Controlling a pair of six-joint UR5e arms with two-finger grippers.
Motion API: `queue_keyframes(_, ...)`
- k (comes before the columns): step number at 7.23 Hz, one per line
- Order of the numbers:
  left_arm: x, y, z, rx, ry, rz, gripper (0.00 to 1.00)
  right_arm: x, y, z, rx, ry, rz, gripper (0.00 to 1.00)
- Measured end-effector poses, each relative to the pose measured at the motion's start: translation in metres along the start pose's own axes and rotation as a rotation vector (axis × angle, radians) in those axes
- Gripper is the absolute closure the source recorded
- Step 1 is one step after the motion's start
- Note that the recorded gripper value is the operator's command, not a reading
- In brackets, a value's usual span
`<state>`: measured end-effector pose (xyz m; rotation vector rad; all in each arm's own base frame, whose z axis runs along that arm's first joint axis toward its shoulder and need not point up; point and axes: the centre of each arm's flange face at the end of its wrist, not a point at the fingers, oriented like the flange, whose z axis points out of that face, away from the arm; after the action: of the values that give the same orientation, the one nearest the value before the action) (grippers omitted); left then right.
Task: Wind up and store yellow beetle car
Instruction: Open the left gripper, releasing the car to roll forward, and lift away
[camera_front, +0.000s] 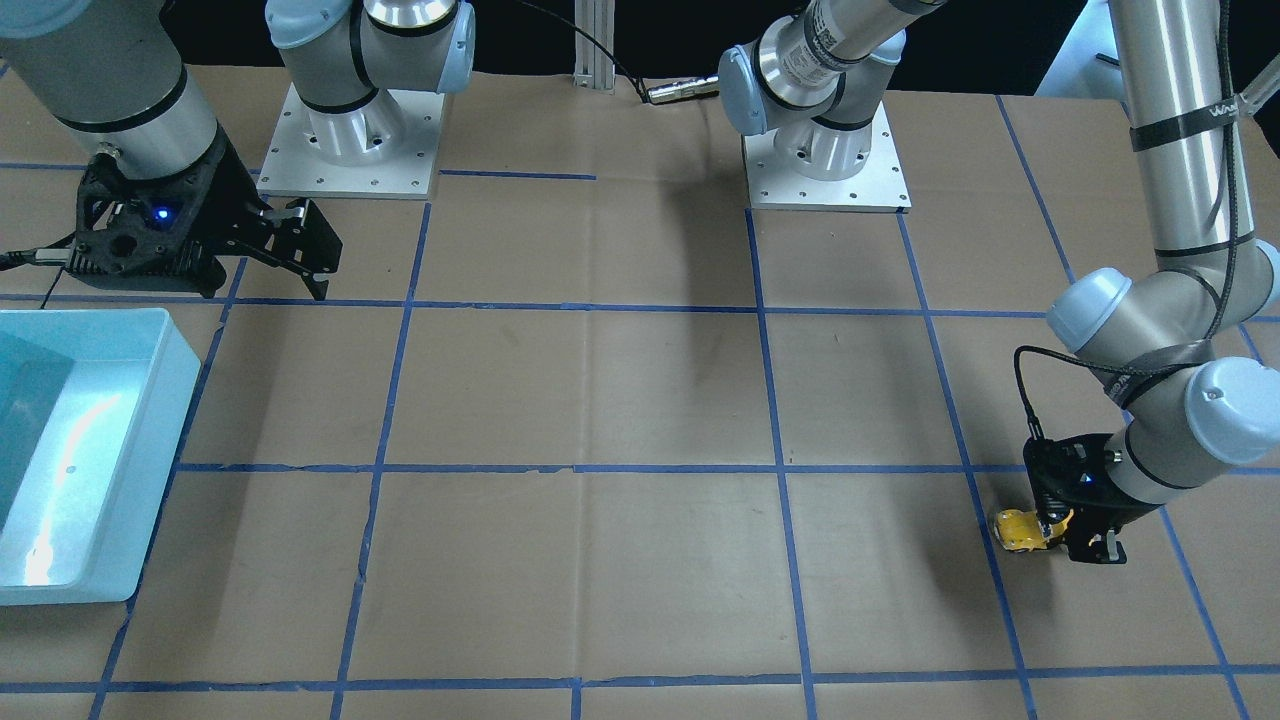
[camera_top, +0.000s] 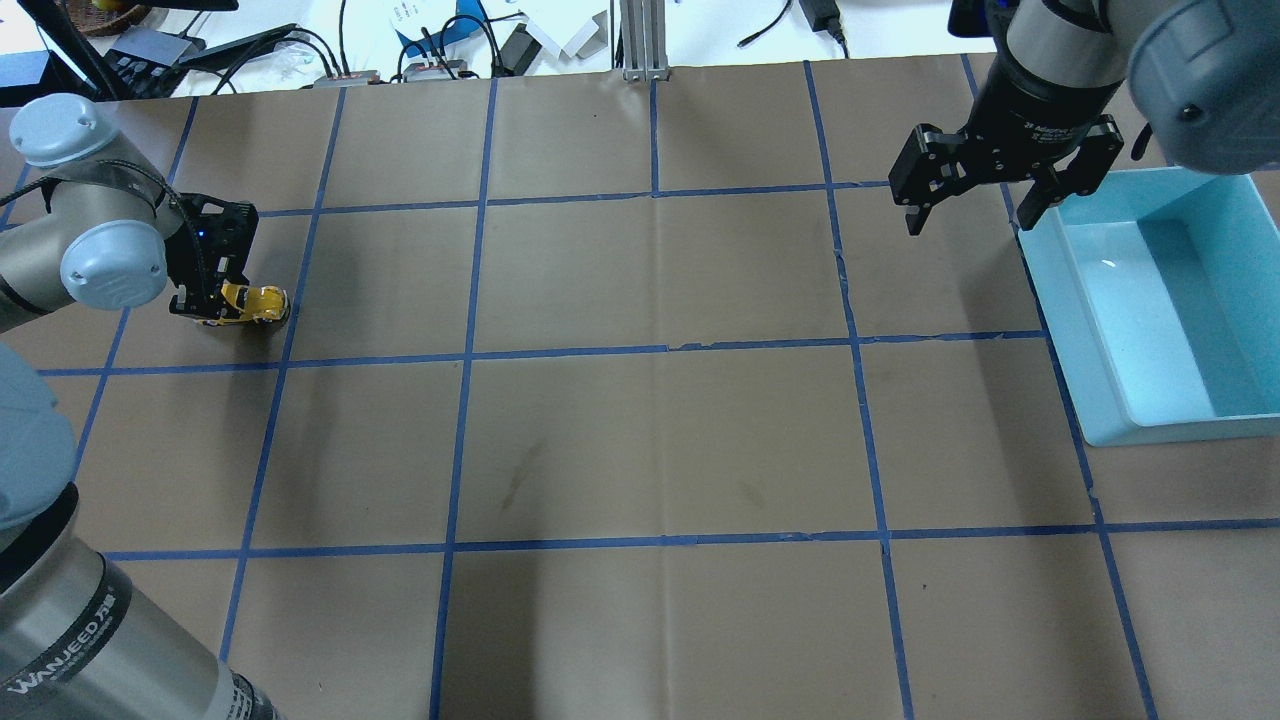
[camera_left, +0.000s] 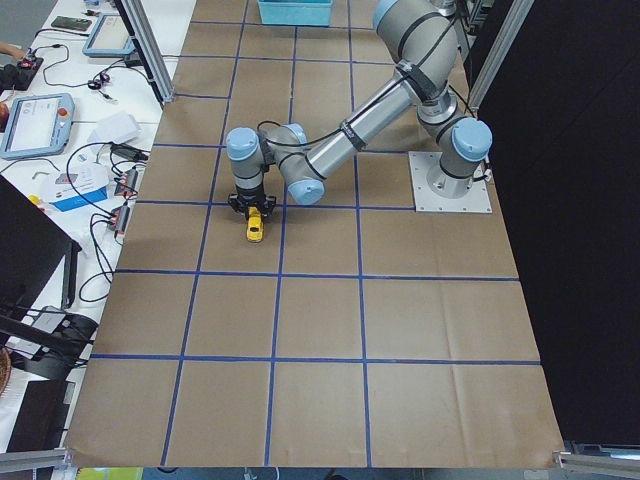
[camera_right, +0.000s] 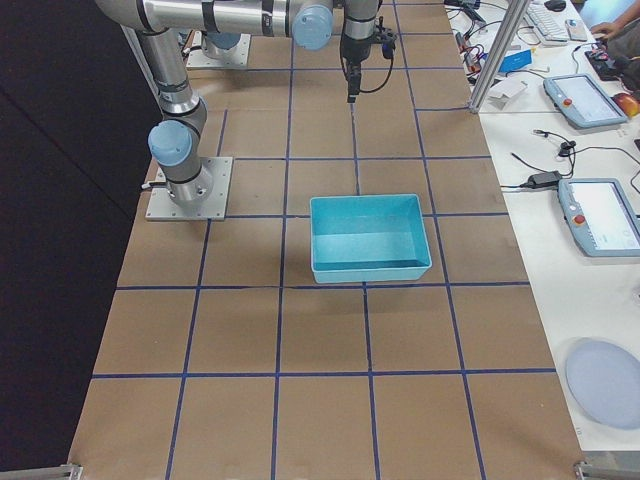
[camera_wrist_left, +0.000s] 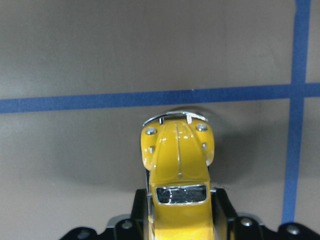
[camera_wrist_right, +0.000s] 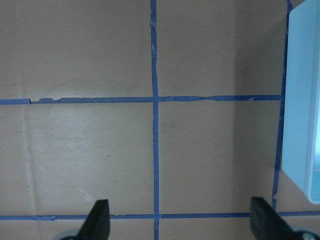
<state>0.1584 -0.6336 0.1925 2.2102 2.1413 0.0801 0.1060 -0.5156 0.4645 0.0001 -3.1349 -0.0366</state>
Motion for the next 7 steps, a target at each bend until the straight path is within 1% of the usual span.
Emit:
queue_keyframes(1, 0.0, -0.001, -0.004, -0.003, -0.003, -0.007, 0.03, 0.0, 0.0, 0.0, 0.0, 0.0, 0.0, 0.0)
queue_keyframes(2, -0.001, -0.008, -0.015, -0.008, -0.01, -0.028, 0.02, 0.0, 0.0, 0.0, 0.001, 0.0, 0.0, 0.0)
queue_keyframes(3, -0.001, -0.021, -0.036, -0.008, -0.007, -0.06, 0.02, 0.0, 0.0, 0.0, 0.001, 0.0, 0.0, 0.0)
queue_keyframes(4, 0.002, -0.048, -0.064, -0.003, 0.011, -0.109, 0.02, 0.0, 0.0, 0.0, 0.001, 0.0, 0.0, 0.0)
queue_keyframes(5, 0.007, -0.087, -0.095, -0.001, 0.029, -0.178, 0.01, 0.0, 0.0, 0.0, 0.0, 0.0, 0.0, 0.0)
queue_keyframes(7, 0.027, -0.173, -0.148, -0.007, 0.062, -0.355, 0.0, 0.0, 0.0, 0.0, -0.001, 0.0, 0.0, 0.0)
